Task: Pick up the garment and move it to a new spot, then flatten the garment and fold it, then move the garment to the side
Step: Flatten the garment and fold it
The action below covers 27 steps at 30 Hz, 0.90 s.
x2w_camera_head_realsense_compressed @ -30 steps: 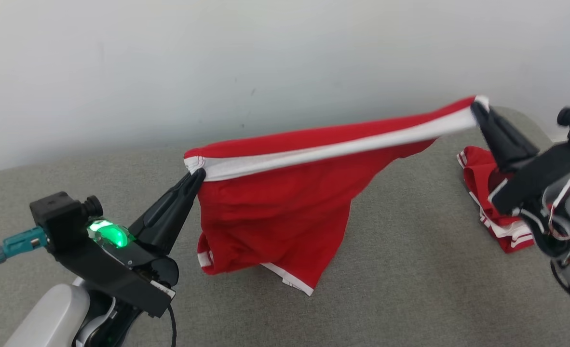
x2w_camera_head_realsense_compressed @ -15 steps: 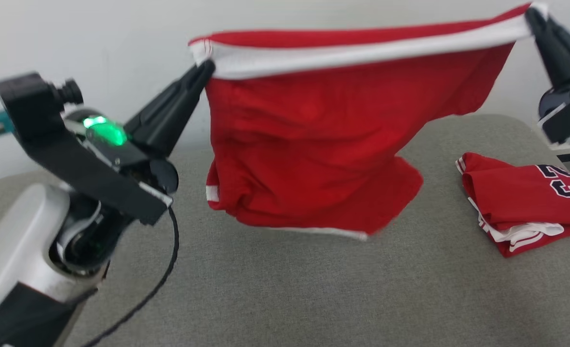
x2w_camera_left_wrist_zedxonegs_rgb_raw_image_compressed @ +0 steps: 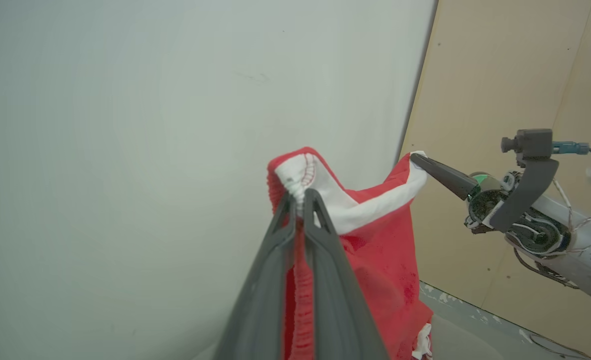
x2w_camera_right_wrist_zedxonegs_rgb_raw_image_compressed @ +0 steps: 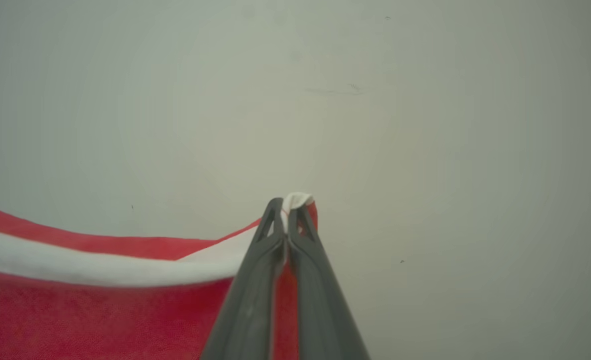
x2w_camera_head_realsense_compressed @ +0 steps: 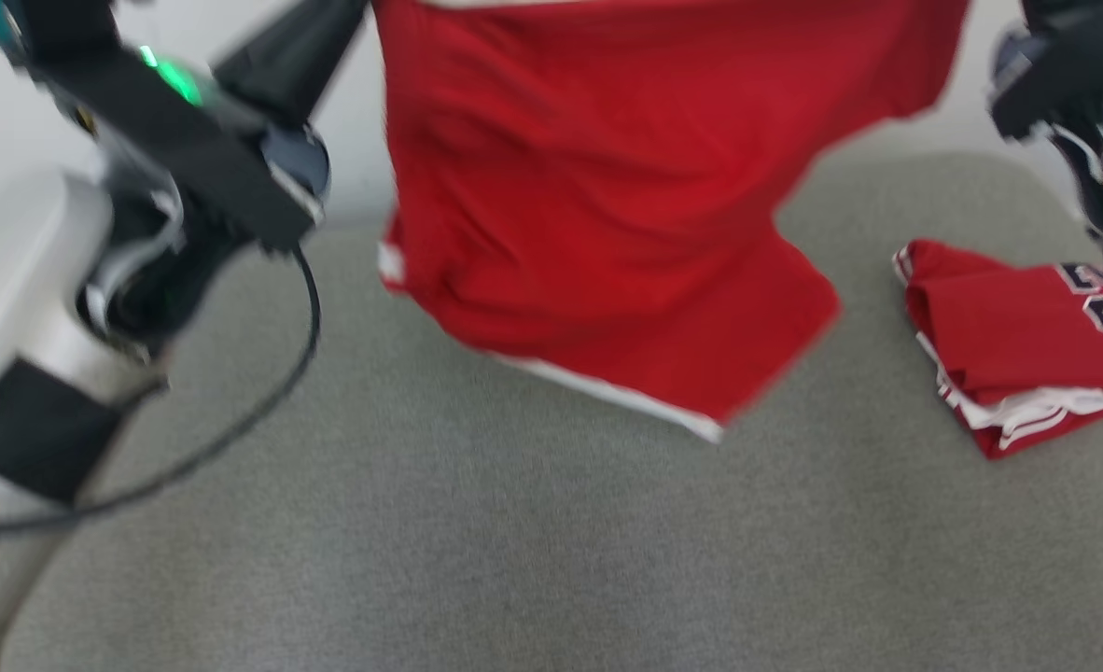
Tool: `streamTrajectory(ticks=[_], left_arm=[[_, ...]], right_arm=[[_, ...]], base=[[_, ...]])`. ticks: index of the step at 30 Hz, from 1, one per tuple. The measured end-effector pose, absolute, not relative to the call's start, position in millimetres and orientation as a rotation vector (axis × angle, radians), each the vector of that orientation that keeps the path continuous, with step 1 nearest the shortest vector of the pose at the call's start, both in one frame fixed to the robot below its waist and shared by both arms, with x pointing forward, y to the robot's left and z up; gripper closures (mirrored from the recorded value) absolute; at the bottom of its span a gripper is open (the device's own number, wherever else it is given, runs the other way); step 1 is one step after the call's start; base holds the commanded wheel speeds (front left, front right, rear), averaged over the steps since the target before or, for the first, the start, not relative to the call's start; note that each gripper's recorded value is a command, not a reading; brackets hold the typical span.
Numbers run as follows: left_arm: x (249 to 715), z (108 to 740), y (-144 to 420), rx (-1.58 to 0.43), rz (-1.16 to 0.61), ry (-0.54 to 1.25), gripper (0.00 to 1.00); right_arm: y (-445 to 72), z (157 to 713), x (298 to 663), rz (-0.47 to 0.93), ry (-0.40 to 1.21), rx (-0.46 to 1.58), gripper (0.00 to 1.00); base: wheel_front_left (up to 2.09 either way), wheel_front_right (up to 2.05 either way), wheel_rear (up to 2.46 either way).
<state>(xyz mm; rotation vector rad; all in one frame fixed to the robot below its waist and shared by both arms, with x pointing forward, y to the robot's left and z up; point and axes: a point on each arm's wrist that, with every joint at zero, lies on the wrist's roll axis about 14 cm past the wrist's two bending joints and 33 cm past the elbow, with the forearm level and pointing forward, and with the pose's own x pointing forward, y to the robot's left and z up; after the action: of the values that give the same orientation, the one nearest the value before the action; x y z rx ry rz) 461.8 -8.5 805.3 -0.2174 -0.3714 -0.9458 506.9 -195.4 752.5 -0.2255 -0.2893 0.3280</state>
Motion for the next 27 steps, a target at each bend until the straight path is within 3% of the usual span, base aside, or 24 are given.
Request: streamTrajectory(ticks=[10,15,19,22,27], left_arm=[[579.0,820.7,15.7,-0.064,-0.747,-0.618,1.0],[608.1,812.6,11.9,-0.03,-0.756,-0.665,1.0],[620.8,773.1,-4.5,-0.111,-0.846,-0.644,1.0],[638.3,704.3,-5.4,-0.162,-0.874,-0.53,1.0],[624.9,582.7,-21.0,-0.277,-0.969,-0.286,1.0]], right_arm=[[-180.1,803.8,600.1,0.234,-0.524,-0.299,1.0],[-169.9,805.5,627.7,0.224,-0.584,-0.268,1.0],[-156.0,738.5,660.4,0.25,-0.506,-0.254,1.0],[-154.7,657.0,680.1,0.26,-0.371,-0.231,1.0],[-160.6,522.3,679.0,0.274,-0.129,-0.171,1.0]], base=[[0.0,0.0,0.0],[0.0,0.0,0.0],[0.0,0.0,0.0],[0.0,0.0,0.0],[0.0,0.0,0.0]])
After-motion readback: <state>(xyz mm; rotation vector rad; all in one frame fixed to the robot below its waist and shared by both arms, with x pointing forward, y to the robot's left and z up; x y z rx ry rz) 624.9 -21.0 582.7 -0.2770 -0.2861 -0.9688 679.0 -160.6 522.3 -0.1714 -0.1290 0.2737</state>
